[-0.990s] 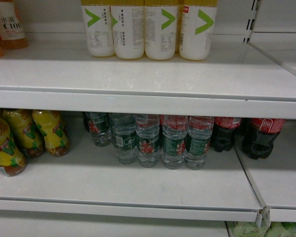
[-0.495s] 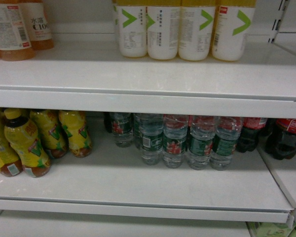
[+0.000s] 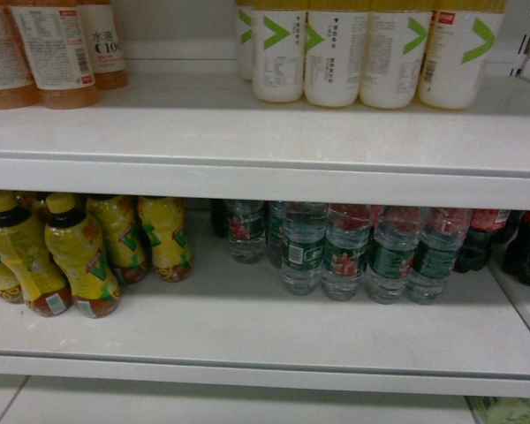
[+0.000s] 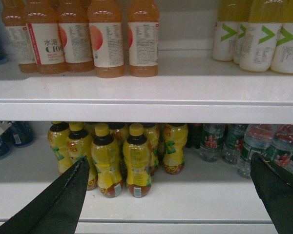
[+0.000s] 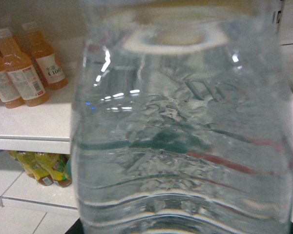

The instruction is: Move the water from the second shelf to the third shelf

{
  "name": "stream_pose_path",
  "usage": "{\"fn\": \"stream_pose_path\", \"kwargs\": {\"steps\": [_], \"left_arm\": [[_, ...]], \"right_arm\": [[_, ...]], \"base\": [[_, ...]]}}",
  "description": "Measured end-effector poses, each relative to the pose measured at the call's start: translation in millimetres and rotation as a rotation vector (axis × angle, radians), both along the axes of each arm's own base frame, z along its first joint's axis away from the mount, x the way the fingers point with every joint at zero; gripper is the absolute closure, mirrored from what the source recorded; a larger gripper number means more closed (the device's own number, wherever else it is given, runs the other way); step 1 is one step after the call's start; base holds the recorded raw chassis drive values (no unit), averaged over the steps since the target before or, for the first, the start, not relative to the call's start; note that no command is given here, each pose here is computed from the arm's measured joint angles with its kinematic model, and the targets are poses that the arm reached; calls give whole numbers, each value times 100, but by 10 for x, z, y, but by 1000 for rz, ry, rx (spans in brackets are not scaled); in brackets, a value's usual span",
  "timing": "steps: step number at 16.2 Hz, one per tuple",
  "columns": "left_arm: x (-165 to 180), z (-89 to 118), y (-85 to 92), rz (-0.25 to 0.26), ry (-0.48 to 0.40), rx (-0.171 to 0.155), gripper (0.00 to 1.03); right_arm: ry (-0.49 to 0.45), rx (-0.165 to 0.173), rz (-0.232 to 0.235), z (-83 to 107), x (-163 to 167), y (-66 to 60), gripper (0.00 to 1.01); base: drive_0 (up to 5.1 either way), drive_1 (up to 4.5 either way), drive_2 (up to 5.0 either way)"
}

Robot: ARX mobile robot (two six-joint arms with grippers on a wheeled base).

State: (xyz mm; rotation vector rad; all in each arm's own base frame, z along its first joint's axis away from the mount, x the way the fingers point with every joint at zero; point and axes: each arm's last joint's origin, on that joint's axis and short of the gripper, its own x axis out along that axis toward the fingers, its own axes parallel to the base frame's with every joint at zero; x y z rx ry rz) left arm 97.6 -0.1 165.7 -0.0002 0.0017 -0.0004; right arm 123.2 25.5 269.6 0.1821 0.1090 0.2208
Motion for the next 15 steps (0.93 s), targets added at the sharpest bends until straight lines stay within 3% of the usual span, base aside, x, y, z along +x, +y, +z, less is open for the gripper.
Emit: {"fn": "stream_pose_path", "kwargs": {"steps": [15], "left_arm": [[0, 1, 0, 1, -2, 0, 5]], "right_arm": [[-1, 0, 1, 2, 0, 1, 59]], "base": [[-458, 222, 222]]}}
